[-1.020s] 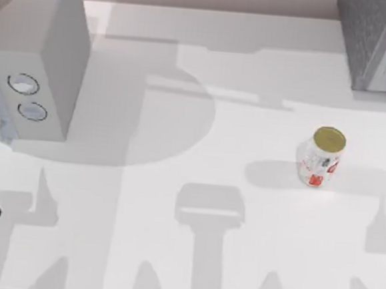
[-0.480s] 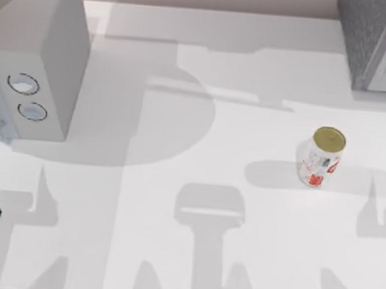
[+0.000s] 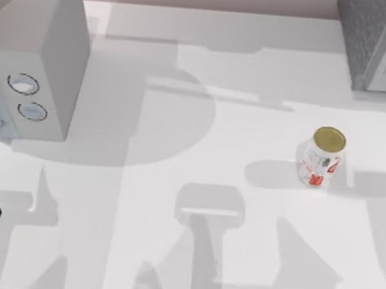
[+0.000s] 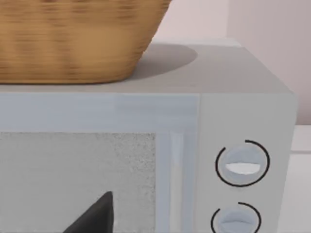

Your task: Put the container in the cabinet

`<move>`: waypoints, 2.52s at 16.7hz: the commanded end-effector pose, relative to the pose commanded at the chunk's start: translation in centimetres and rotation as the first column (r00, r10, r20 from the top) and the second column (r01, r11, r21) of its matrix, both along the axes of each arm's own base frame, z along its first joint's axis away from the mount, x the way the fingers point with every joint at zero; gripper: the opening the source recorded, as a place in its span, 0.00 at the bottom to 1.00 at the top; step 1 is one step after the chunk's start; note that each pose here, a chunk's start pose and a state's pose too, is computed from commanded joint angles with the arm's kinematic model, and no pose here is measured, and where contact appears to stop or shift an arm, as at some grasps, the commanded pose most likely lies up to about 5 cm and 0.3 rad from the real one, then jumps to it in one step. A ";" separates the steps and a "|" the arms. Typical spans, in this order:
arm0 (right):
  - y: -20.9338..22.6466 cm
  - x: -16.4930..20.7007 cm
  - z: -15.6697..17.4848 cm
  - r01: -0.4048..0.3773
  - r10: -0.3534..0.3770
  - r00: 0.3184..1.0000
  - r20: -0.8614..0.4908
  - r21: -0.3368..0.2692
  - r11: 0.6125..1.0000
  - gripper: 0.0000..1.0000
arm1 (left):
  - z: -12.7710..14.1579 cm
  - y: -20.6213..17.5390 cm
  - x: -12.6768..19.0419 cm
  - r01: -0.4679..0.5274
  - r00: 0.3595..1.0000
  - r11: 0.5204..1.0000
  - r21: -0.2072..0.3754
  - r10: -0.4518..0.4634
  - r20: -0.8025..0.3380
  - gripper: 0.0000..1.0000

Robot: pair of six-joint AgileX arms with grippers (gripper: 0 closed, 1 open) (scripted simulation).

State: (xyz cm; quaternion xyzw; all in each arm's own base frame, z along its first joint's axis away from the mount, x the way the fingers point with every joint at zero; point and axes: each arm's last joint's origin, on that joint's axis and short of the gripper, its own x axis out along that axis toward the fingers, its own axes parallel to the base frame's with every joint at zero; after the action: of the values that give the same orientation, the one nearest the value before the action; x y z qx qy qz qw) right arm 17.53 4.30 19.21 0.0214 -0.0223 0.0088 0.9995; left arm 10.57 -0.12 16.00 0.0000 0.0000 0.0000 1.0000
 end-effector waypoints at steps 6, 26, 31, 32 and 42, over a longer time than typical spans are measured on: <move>5.0 4.2 -4.3 0.008 -0.007 0.999 -0.048 0.007 1.000 1.00 | 0.0 0.0 0.0 0.000 1.000 1.000 0.000 0.000 0.000 1.00; 13.5 3.4 -19.0 -0.008 0.001 0.987 -0.163 -0.041 0.999 1.00 | 0.0 0.0 0.0 0.000 1.000 1.000 0.000 0.000 0.000 1.00; 12.8 5.3 -18.1 0.025 -0.031 0.990 -0.138 -0.043 0.999 1.00 | 0.0 0.0 0.0 0.000 1.000 1.000 0.000 0.000 0.000 1.00; 12.6 5.7 -18.0 0.024 -0.030 0.990 -0.137 -0.044 0.999 1.00 | 0.0 0.0 0.0 0.000 1.000 1.000 0.000 0.000 0.000 1.00; 10.5 8.9 -17.0 0.023 -0.029 0.990 -0.138 -0.044 0.999 1.00 | 0.0 0.0 0.0 0.000 1.000 1.000 0.000 0.000 0.000 1.00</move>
State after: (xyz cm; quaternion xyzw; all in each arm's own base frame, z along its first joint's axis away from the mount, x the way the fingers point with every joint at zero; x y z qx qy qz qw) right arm 26.47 14.79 2.25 0.0007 0.0472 -0.0052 0.9989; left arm 10.57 -0.12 16.00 0.0000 0.0000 0.0000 1.0000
